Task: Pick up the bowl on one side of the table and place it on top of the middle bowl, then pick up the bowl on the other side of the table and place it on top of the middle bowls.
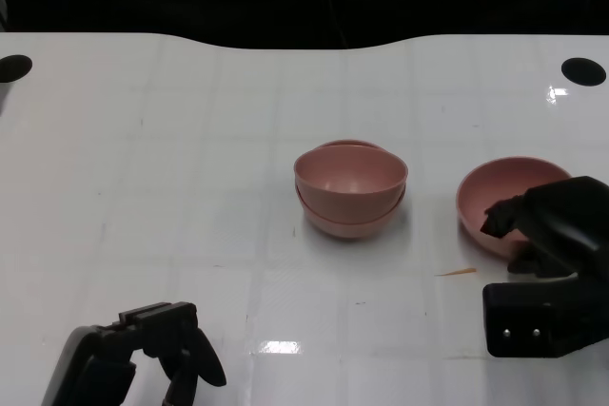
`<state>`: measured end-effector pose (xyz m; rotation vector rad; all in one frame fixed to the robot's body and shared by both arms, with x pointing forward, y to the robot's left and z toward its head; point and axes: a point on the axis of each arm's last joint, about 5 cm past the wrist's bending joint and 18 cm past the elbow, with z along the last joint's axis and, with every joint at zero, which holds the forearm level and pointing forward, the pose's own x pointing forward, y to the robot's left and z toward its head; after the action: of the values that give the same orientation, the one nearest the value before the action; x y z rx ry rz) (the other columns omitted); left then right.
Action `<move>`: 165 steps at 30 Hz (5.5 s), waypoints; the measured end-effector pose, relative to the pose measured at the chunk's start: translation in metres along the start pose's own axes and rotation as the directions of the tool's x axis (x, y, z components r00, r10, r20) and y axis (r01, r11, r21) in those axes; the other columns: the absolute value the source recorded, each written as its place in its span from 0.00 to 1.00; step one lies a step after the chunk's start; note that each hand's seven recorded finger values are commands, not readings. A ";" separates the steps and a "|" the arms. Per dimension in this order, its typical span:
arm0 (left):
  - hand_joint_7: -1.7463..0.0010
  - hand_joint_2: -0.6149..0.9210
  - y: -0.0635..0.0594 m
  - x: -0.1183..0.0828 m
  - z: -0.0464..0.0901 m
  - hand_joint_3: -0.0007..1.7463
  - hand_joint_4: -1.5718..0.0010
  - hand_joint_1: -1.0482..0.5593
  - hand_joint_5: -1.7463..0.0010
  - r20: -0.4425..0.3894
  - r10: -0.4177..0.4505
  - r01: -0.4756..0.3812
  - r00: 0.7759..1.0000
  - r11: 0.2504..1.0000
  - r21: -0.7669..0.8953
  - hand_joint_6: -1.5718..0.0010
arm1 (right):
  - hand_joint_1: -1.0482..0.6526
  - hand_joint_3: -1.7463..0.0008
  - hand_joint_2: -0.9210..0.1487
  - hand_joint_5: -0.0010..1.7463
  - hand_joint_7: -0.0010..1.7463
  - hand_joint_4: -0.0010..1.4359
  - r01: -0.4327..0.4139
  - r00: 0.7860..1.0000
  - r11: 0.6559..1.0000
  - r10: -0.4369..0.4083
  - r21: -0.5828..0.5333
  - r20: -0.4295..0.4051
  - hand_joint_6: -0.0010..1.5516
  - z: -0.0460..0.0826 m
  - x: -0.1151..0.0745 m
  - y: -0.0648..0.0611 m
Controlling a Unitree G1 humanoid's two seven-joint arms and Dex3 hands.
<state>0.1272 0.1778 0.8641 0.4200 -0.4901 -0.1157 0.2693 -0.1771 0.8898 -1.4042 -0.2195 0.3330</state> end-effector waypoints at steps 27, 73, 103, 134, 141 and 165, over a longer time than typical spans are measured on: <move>0.18 0.58 -0.001 0.000 0.000 0.88 0.44 0.65 0.04 -0.001 -0.016 0.016 1.000 1.000 0.015 0.45 | 0.54 0.31 0.54 1.00 0.88 0.67 0.297 0.936 0.945 -0.316 0.135 0.156 0.52 0.029 0.019 -0.047; 0.17 0.57 -0.004 0.000 0.003 0.90 0.46 0.65 0.02 -0.005 -0.037 0.037 0.999 0.999 0.016 0.46 | 0.54 0.21 0.64 1.00 0.97 0.69 0.101 0.889 0.940 -0.232 0.326 0.395 0.49 0.095 0.068 -0.046; 0.18 0.57 -0.005 -0.001 0.003 0.90 0.44 0.62 0.03 -0.008 -0.043 0.043 0.999 0.999 0.009 0.46 | 0.34 0.90 0.03 0.19 0.02 0.40 -0.074 0.925 0.972 -0.017 0.223 0.381 0.43 0.081 0.072 -0.035; 0.18 0.57 -0.004 0.003 0.003 0.89 0.44 0.64 0.04 0.007 -0.045 0.045 0.999 0.999 0.018 0.45 | 0.26 0.86 0.00 0.04 0.03 0.18 0.075 0.914 0.924 -0.214 0.374 0.344 0.17 0.049 0.014 -0.037; 0.19 0.59 -0.003 0.002 0.003 0.88 0.44 0.64 0.04 0.002 -0.037 0.037 0.999 0.999 0.016 0.45 | 0.31 0.94 0.00 0.11 0.08 0.30 0.080 0.903 0.886 -0.258 0.457 0.342 0.29 0.036 -0.020 -0.026; 0.19 0.58 -0.002 0.003 0.003 0.87 0.43 0.62 0.06 -0.007 -0.030 0.030 1.000 0.999 0.017 0.45 | 0.78 0.20 0.58 0.92 0.76 0.46 0.051 0.917 0.481 -0.370 0.875 0.150 0.49 0.037 -0.085 -0.001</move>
<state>0.1289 0.1747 0.8670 0.4443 -0.4788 -0.1388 0.1774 -0.1727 0.9003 -0.2783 -0.4271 0.3845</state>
